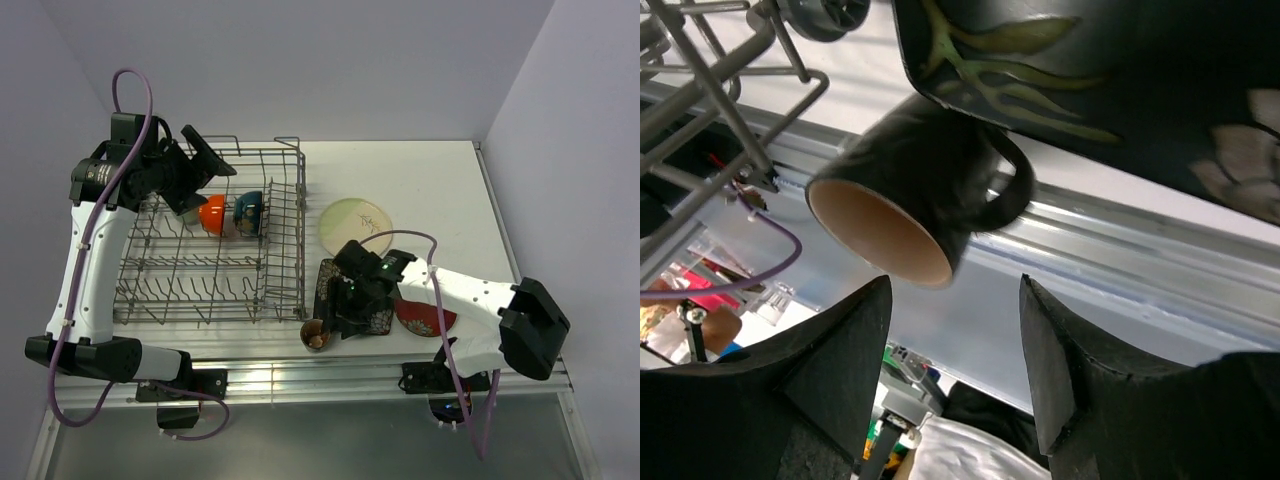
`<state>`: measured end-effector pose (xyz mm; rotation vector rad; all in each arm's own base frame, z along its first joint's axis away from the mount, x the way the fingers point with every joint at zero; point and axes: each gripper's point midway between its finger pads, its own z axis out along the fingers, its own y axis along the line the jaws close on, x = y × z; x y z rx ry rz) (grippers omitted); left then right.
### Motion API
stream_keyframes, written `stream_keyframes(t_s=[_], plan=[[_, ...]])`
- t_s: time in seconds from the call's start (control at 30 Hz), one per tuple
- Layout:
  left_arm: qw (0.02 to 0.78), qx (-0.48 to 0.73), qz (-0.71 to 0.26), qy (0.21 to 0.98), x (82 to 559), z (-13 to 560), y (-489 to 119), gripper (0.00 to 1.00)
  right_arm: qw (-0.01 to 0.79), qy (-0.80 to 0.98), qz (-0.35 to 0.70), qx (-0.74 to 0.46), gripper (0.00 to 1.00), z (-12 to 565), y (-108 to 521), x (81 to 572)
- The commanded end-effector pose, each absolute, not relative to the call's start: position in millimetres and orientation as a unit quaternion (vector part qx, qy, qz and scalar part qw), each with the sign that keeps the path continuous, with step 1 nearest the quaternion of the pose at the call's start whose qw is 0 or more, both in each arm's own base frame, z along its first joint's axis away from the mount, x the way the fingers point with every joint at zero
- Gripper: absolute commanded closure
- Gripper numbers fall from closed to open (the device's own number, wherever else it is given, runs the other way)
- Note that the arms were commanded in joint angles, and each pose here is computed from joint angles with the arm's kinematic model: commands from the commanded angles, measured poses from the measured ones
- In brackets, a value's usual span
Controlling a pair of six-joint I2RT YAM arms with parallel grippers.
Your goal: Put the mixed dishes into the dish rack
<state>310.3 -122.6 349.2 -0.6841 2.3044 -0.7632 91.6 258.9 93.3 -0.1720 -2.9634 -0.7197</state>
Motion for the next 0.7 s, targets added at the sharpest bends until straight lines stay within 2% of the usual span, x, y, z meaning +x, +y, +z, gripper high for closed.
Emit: stream_keyframes(t_s=[0.0,0.1,0.23,0.3,0.33,0.4,0.47,0.67], plan=[[0.309,-0.239,-0.287,0.875,303.7,352.5,-123.1,0.02,0.04,-0.966,-0.25,-0.06,0.39,87.5,276.9,93.1],[0.313,-0.234,-0.288,0.874,303.3,356.0,-123.1,0.02,0.05,-0.968,-0.24,-0.06,0.41,78.7,281.7,90.0],[0.311,-0.226,-0.285,0.878,299.0,355.3,-122.3,0.01,0.058,-0.972,-0.218,-0.059,0.49,65.4,282.6,83.2],[0.308,-0.223,-0.287,0.879,298.6,352.4,-123.7,0.01,0.059,-0.974,-0.212,-0.059,0.64,61.0,281.8,80.5],[0.308,-0.222,-0.29,0.878,298.9,352.7,-125.0,0.01,0.061,-0.975,-0.207,-0.06,0.82,58.6,280.6,79.2],[0.302,-0.219,-0.296,0.879,298.0,351.1,-128.2,0.01,0.054,-0.977,-0.2,-0.052,0.99,60.3,279.1,79.1],[0.302,-0.216,-0.301,0.878,300.2,352.5,-130.8,0.01,0.032,-0.982,-0.178,-0.044,1.0,66.3,270.1,81.5],[0.301,-0.193,-0.346,0.867,303.0,368.8,-148.5,0.02,-0.078,-0.982,-0.174,-0.011,1.0,142.9,247.7,107.1]])
